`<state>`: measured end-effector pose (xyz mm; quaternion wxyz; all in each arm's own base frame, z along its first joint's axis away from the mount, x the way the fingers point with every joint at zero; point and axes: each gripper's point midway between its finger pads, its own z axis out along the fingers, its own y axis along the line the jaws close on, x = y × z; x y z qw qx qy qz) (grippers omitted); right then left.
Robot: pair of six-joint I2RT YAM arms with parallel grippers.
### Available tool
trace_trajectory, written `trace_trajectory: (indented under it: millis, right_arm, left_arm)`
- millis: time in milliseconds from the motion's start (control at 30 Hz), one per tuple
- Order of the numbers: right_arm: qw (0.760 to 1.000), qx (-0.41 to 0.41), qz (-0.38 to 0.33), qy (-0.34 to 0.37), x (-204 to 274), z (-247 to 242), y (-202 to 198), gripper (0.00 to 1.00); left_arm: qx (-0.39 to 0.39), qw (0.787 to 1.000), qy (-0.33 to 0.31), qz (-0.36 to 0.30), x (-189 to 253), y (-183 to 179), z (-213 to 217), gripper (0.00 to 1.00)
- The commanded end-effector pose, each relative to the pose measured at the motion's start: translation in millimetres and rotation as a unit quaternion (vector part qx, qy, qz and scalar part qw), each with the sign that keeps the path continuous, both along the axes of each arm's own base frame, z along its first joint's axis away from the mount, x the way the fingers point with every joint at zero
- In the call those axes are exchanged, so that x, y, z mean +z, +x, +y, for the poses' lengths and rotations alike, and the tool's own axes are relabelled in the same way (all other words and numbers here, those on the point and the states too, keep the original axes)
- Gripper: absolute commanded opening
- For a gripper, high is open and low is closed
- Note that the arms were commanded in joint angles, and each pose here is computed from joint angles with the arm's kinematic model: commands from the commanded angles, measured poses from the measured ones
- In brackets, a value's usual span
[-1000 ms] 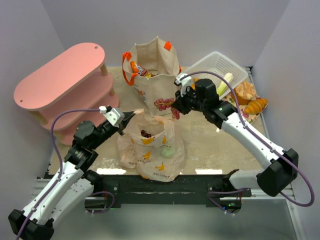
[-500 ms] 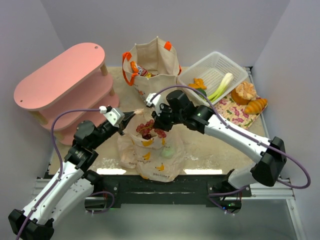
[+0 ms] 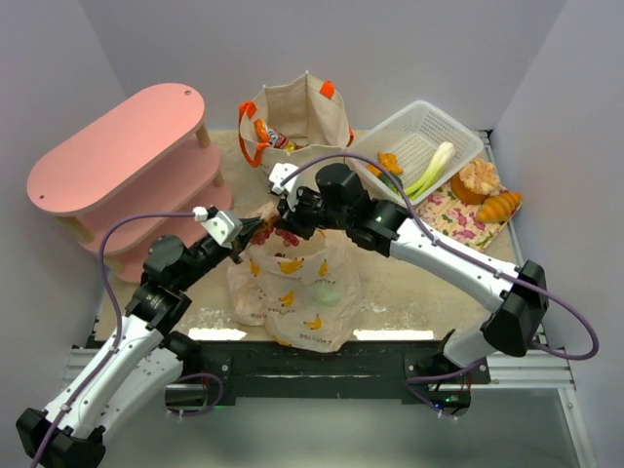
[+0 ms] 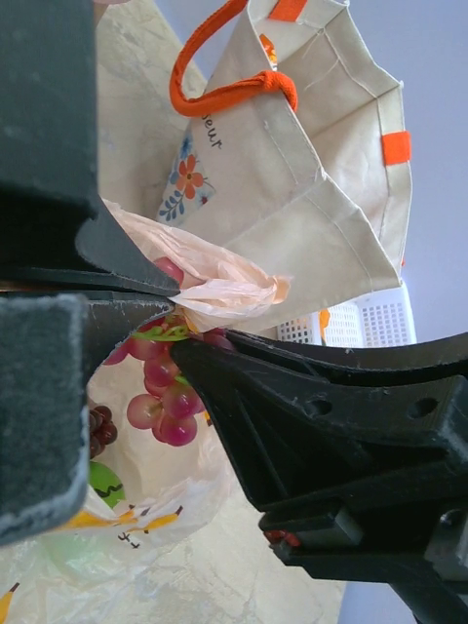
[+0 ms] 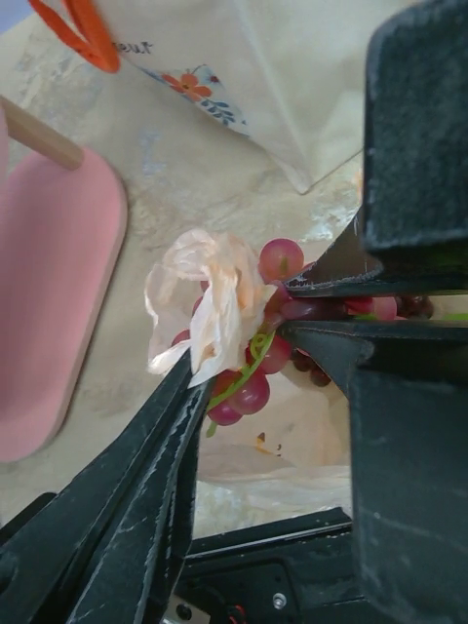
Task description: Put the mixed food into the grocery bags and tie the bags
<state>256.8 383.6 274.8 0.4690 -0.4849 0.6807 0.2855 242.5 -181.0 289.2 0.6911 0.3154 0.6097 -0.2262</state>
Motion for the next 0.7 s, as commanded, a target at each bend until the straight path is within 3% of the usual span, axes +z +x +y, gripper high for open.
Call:
trace_trajectory:
  millis: [0, 133, 467, 500, 667]
  right_arm:
    - [0.999, 0.035, -0.007, 0.038, 2, 26, -5, 0.00]
    - [0.999, 0.020, 0.030, 0.002, -33, 19, -12, 0.00]
    - [0.995, -0.057, 0.072, -0.041, -61, -34, -29, 0.01]
    - [0.994, -0.057, 0.080, -0.047, -67, -36, -31, 0.04]
    - [0.993, -0.058, 0.085, -0.054, -62, -35, -30, 0.45]
  left_arm:
    - [-0.016, 0.999, -0.017, -0.026, 20, -6, -4, 0.00]
    - [-0.012, 0.999, -0.019, -0.028, 21, -6, -3, 0.00]
    - [-0.007, 0.999, -0.021, -0.033, 24, -7, 0, 0.00]
    - [-0.006, 0.999, -0.022, -0.033, 25, -7, 0, 0.00]
    - [-0.006, 0.999, -0.022, -0.033, 24, -7, 0, 0.00]
